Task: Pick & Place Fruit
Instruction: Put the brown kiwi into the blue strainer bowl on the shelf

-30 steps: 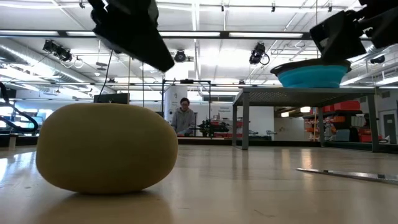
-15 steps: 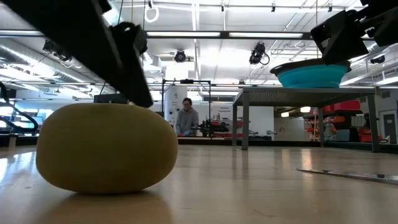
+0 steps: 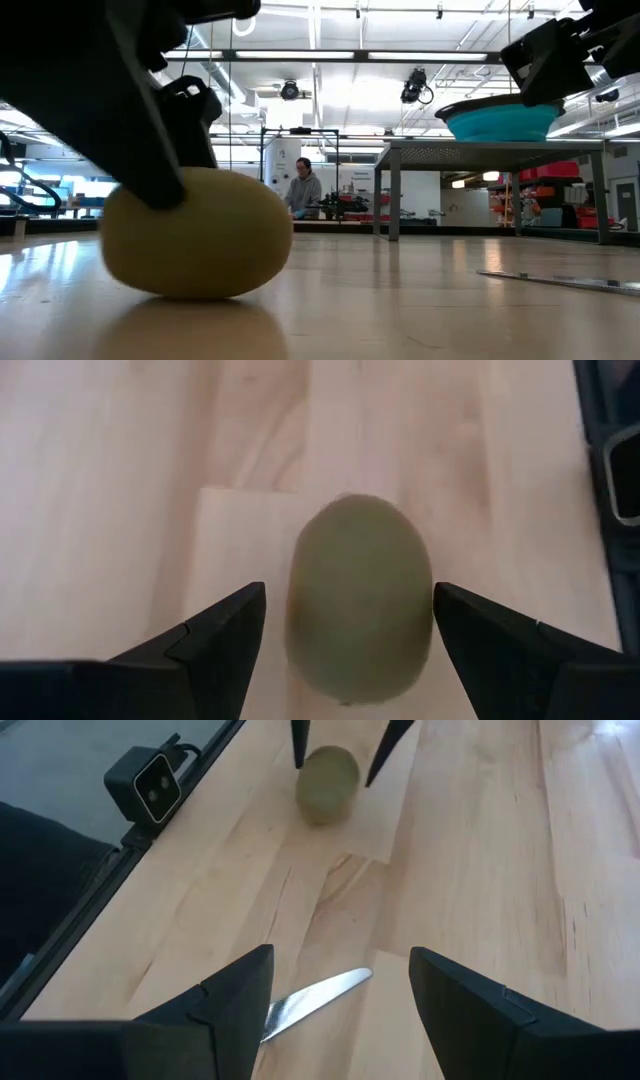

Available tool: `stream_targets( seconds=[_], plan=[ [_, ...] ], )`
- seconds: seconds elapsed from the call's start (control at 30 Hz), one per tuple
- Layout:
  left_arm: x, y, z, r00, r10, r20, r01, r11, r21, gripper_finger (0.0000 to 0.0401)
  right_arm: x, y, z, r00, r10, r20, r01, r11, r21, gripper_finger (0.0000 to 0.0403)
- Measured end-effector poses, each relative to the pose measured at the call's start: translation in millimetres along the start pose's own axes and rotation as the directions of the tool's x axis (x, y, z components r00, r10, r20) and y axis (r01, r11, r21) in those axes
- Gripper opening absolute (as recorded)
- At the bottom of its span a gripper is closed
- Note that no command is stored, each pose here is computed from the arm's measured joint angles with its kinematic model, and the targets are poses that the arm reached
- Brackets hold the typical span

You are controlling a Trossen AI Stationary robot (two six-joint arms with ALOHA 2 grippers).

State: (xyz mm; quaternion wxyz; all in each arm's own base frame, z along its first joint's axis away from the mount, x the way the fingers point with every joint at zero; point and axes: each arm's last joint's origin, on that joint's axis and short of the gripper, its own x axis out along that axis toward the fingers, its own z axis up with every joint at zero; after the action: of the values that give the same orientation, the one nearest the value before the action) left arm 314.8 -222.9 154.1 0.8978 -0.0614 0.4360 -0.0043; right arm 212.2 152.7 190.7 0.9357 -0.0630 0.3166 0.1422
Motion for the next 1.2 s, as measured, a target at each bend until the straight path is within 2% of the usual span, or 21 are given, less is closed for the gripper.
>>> stream_targets(
  seconds=[0.2,0.47,0.7,1.03,1.13,1.2],
  plan=[
    [0.1,4.7,-0.3,0.995,0.094,0.031,-0.094,0.996,0.001,0.0297,0.0,0.0,0.0,1.000,0.000,0.000,0.000,1.000,0.000,0.0245],
    [0.1,9.9,-3.3,0.988,0.156,0.010,-0.156,0.988,0.005,0.0278,0.0,0.0,0.0,1.000,0.000,0.000,0.000,1.000,0.001,0.0245],
    [10.9,9.4,-4.1,0.984,0.175,0.044,-0.175,0.985,-0.010,0.0261,0.0,0.0,-0.2,1.000,0.002,-0.002,-0.002,1.000,0.008,0.0245],
    [13.7,9.6,-2.1,0.979,0.195,0.062,-0.197,0.980,0.040,0.0259,1.3,-0.5,-4.4,1.000,0.002,0.014,-0.002,1.000,0.011,0.0245],
    [12.2,10.2,5.7,0.958,0.261,0.119,-0.273,0.958,0.094,0.0258,2.3,-2.0,-5.5,0.997,-0.039,0.066,0.038,0.999,0.023,0.0245],
    [9.2,10.5,15.7,0.912,0.348,0.218,-0.377,0.919,0.112,0.0258,2.5,-4.4,-6.0,0.989,-0.112,0.101,0.108,0.993,0.043,0.0245]
  ],
)
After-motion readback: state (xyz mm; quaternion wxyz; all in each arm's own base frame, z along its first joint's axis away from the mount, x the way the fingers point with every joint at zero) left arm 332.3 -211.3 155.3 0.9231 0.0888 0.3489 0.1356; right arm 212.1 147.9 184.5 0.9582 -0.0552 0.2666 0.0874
